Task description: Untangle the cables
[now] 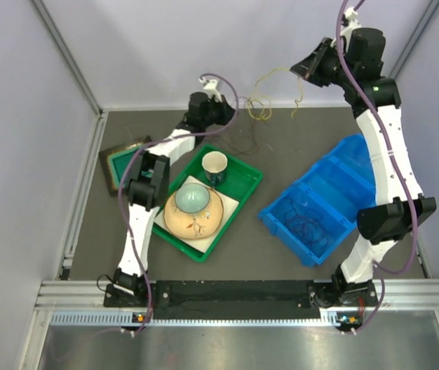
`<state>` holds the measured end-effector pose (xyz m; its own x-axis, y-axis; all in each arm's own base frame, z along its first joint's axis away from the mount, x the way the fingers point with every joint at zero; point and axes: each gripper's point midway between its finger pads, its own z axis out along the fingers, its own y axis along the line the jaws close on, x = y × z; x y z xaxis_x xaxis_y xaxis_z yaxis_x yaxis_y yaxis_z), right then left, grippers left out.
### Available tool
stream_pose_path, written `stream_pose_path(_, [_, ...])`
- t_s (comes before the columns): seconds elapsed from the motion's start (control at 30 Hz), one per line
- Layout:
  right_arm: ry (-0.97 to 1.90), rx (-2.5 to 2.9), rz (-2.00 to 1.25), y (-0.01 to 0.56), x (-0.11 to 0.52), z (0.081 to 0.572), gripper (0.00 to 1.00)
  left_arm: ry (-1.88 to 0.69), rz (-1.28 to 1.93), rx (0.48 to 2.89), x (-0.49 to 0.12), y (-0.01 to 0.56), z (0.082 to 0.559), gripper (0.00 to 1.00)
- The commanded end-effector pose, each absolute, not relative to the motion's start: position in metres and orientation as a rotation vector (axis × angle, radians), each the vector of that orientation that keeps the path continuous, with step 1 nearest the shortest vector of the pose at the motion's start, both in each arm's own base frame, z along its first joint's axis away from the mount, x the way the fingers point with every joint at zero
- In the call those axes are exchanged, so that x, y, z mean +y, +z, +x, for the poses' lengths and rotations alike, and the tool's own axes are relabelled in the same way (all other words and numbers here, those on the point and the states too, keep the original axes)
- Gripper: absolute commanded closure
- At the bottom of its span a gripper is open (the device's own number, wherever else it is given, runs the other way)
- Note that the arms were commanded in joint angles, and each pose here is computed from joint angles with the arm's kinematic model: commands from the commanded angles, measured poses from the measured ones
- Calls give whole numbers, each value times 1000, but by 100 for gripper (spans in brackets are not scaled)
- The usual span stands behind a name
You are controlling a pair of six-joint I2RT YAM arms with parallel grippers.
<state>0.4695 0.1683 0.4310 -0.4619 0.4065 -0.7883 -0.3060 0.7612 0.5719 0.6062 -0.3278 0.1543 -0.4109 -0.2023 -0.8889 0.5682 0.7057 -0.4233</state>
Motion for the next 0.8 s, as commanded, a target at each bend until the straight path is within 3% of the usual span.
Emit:
stream_pose_path(0.0, [717,1678,65,502,143,434,100,-868,85,1625,-263,237,630,100])
stream_pose_path(0.33, [526,1450,117,582,96,382,100,-860,-112,1724,-212,194,653,100])
stream_pose_path(0.67, [569,1502,123,567,101,409,100,-1011,23,1740,-248,200,636,100])
stream_pose_path(0.77, [634,1528,107,560,113,417,100,-1045,90,1752,-259,202,631,44])
